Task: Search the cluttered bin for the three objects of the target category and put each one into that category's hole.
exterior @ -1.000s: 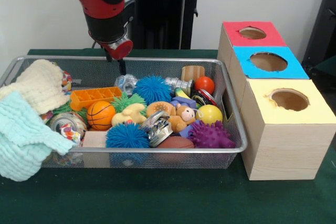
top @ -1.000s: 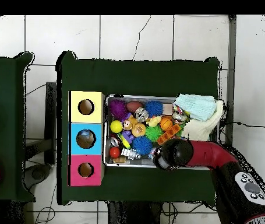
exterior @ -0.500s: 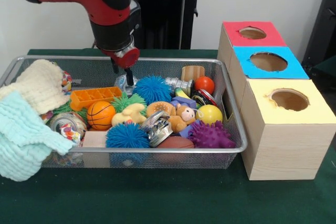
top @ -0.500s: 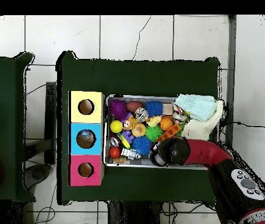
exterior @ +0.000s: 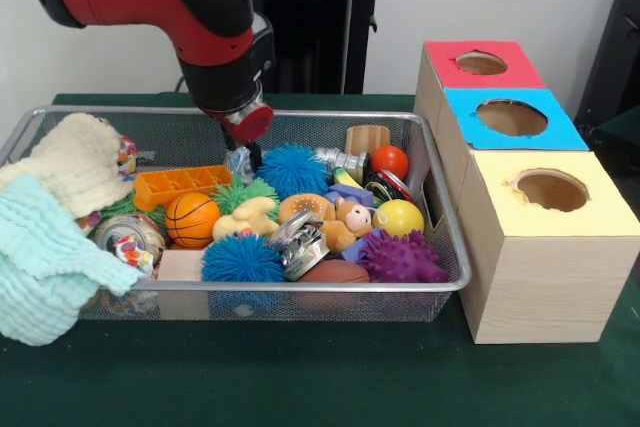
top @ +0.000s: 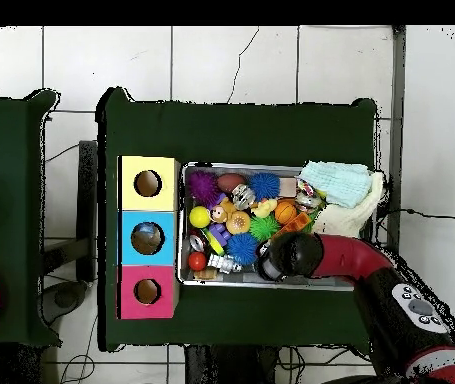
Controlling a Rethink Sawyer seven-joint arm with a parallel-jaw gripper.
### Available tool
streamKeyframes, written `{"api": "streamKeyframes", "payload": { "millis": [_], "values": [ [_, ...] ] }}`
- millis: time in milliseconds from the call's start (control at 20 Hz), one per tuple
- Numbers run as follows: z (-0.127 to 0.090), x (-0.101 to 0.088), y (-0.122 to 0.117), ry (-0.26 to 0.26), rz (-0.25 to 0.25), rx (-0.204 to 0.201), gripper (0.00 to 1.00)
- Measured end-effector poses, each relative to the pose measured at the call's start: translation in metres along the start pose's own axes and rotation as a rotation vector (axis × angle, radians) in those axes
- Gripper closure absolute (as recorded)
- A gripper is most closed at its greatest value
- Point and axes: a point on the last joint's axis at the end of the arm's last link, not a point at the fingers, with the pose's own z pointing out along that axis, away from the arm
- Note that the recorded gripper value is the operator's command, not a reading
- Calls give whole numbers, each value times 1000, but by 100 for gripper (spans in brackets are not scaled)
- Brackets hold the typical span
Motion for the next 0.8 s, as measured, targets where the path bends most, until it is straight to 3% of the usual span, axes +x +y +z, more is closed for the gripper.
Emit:
{"api": "streamKeyframes", "payload": {
  "millis": [350,650,800],
  "values": [
    [3,-14,7,37,16,73,0],
    [23,-27,17,44,23,76,0],
    [32,-34,19,76,41,80,0]
  ]
}}
